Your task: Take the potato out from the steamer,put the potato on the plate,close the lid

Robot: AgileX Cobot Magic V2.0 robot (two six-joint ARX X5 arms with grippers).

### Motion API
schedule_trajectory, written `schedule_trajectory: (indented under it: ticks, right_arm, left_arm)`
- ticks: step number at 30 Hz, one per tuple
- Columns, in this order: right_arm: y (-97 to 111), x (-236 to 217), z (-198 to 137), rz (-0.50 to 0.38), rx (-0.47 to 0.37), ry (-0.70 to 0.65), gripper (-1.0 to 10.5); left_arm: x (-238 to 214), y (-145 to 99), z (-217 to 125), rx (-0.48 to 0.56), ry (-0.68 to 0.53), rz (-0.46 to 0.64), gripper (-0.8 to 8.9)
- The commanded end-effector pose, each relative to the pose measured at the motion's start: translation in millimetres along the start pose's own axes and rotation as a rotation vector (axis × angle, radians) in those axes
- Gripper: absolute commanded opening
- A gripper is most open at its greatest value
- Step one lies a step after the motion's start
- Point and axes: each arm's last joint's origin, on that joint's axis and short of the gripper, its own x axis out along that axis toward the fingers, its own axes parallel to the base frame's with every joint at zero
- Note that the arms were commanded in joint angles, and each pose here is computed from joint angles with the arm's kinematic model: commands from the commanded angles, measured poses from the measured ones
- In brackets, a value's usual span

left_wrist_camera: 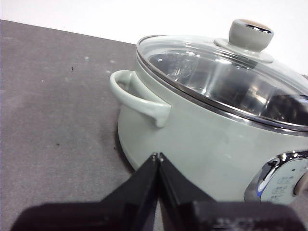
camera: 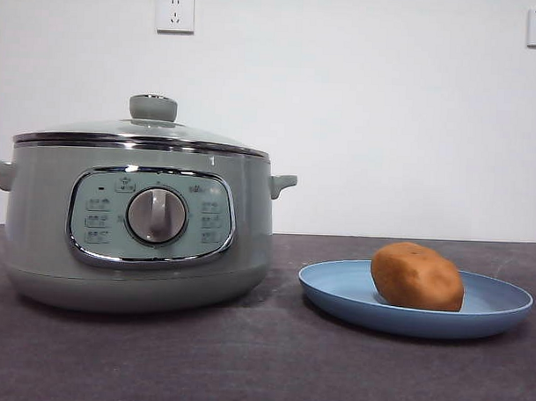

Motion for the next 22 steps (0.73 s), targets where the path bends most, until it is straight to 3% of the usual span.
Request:
schedule_trajectory:
  ticks: [1, 13, 17, 19, 22]
  right_arm:
    - [-0.4, 1.1, -0.3, 0.001, -0.005, 0.001, 0.0]
    - [1.5, -1.8, -1.3, 0.004, -0.008, -0.004, 0.0]
    - [-4.5, -17.3, -4.6, -0.142, -0.084, -0.050, 0.0]
    - [-11.1, -27.7, -8.7, -0.240, -0.067, -0.103, 0.0]
    - [-20.1, -36.8, -25.6, -0.308, -0.053, -0.223, 0.0]
  left_arm:
    - [1.3, 1.3, -3.8, -0.004, 0.008, -0.001, -0.03]
    - [1.3, 1.3, -3.8, -0.004, 0.008, -0.001, -0.03]
    - [1.3, 1.3, -3.9, -0.004, 0.008, 0.000, -0.03]
    - [1.3, 1.3, -3.8, -0.004, 0.008, -0.001, -0.03]
    - [1.3, 1.3, -3.8, -0.004, 0.008, -0.001, -0.03]
